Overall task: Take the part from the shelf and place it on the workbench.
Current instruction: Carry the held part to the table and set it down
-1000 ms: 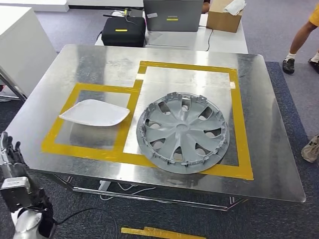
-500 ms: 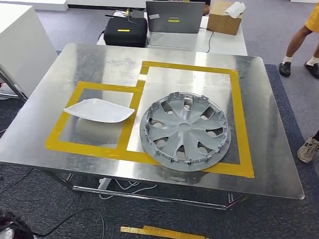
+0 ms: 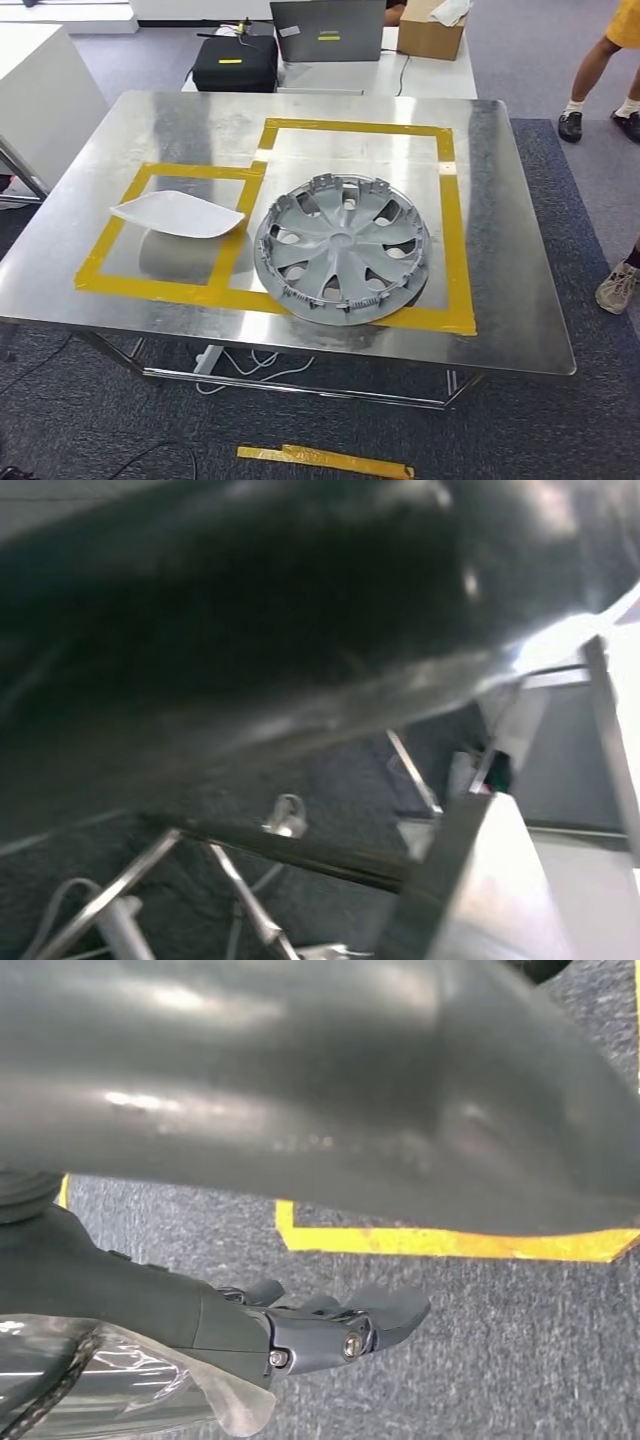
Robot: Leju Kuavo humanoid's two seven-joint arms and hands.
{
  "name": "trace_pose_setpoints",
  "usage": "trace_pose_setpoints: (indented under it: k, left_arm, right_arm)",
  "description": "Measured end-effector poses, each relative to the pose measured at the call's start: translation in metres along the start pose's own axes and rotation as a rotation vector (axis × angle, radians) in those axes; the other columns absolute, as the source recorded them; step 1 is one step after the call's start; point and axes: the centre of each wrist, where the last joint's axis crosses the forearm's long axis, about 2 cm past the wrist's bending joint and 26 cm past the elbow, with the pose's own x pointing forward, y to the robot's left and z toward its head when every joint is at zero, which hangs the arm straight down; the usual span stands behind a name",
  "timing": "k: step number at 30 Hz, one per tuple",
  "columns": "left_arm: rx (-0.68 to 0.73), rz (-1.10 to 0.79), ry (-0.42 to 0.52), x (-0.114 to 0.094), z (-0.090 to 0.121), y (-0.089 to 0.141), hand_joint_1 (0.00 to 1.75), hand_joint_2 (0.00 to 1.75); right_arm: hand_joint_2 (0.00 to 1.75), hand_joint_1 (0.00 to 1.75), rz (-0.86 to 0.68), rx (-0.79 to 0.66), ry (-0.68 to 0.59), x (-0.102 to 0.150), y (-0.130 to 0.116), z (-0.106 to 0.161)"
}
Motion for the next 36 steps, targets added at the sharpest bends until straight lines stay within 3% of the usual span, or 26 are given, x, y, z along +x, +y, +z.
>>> trace_pose_setpoints:
  k: [17, 36]
  left_arm:
    - [0.049, -0.138, 0.191, -0.042, 0.014, 0.019, 0.0, 0.0]
    - [0.008, -0.19, 0.301, -0.058, 0.02, 0.031, 0.0, 0.0]
  right_arm:
    - [0.0, 0.0, -0.042, -0.01, -0.019, 0.001, -0.002, -0.001]
    - [0.0, 0.0, -0.1, -0.012, 0.007, 0.002, 0.002, 0.004]
